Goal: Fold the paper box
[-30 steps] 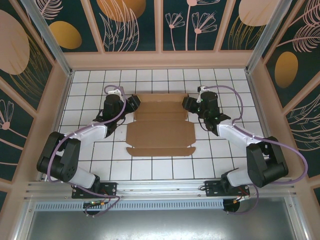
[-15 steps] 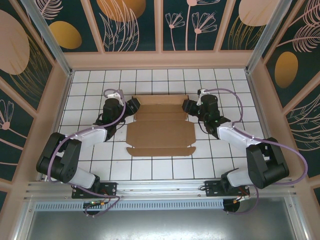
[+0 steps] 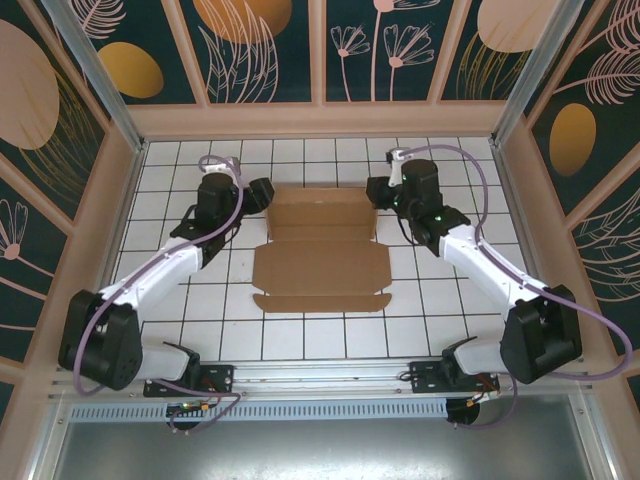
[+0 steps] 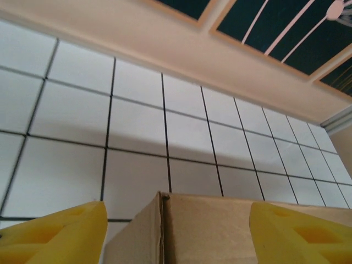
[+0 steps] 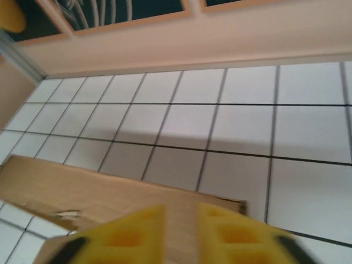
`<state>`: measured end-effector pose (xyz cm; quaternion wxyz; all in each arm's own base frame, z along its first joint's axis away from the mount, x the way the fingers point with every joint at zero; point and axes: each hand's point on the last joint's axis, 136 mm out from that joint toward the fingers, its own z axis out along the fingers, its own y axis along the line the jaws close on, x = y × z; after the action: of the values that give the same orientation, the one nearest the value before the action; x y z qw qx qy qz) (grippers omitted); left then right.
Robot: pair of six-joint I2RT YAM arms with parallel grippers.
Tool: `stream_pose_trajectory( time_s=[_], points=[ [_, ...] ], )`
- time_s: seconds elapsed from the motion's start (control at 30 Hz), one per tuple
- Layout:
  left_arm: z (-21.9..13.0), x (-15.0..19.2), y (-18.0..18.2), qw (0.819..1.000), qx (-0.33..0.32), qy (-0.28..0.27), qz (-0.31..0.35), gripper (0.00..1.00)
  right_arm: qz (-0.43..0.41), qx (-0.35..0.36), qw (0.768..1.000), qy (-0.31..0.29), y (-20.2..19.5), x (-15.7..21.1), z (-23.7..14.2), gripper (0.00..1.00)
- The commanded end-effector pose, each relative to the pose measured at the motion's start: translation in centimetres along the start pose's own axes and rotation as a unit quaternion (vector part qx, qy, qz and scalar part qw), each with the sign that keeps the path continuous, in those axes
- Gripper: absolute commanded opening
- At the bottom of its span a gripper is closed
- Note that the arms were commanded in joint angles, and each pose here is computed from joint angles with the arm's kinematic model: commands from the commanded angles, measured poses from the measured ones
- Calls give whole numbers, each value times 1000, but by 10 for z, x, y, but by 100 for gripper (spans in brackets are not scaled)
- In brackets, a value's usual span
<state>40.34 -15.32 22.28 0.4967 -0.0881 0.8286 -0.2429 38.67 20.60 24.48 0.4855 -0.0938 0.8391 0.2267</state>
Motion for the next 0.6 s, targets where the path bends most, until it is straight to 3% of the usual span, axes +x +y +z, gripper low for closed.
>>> stream_pose_trajectory(
  time_s=[0.0, 0.1, 0.33, 0.57],
  points=[
    [-19, -22, -4, 999, -17, -9, 43, 68, -66, -53, 993, 86, 30, 33, 15, 0],
    [-27, -26, -28, 997, 30, 15, 74, 68, -78, -53, 991, 95, 35, 39, 22, 0],
    [-60, -39, -11, 994, 6, -67, 80, 68, -15, 15, 989, 143, 0, 42, 44, 0],
    [-57, -33, -20, 996, 36, -54, 60, 68, 5, 18, 989, 149, -7, 35, 46, 0]
  ],
)
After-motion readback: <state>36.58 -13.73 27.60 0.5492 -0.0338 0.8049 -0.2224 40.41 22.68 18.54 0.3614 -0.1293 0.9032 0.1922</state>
